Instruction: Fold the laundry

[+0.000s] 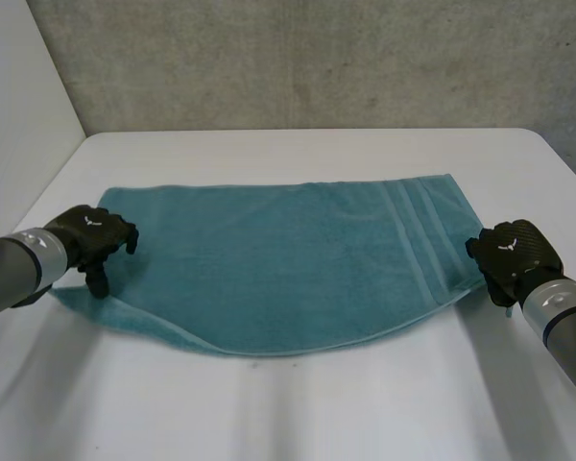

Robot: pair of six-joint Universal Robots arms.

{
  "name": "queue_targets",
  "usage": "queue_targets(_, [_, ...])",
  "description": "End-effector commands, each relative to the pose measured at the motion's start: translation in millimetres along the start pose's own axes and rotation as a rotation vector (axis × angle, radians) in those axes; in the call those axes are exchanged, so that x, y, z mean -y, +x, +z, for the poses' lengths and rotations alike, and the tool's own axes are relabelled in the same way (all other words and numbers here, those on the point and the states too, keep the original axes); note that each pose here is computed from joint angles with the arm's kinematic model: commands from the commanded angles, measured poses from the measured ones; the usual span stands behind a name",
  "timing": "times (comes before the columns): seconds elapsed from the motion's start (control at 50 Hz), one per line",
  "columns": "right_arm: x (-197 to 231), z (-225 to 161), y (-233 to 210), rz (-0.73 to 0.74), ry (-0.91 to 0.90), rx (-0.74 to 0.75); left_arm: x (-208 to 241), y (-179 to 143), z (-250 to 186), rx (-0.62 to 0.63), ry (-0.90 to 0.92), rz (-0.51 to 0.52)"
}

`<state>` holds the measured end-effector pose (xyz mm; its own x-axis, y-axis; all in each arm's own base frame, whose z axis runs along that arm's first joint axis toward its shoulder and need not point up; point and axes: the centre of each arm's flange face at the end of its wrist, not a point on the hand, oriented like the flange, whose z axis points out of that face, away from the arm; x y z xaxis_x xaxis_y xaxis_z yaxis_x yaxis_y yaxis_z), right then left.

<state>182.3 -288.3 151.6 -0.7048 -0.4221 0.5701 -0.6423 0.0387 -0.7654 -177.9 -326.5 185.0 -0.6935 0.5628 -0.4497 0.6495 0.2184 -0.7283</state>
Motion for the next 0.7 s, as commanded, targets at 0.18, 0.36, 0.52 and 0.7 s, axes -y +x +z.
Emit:
queue_targets(0.18, [-3, 1, -4, -0.005, -0.010, 0.015, -19, 0, 25, 0.008, -0.019, 0.022])
queue_targets(0.36, [-7, 2, -6, -0.004, -0.020, 0.023, -17, -1, 17, 0.015, -0.024, 0.067])
queue_targets(0.52, [-8, 5, -6, -0.003, -0.024, 0.023, -17, -15, -3, 0.053, -0.038, 0.035])
queue_targets(0.7, [-8, 5, -6, -0.004, -0.027, 0.025, -29, -10, -20, 0.026, -0.096, -0.001])
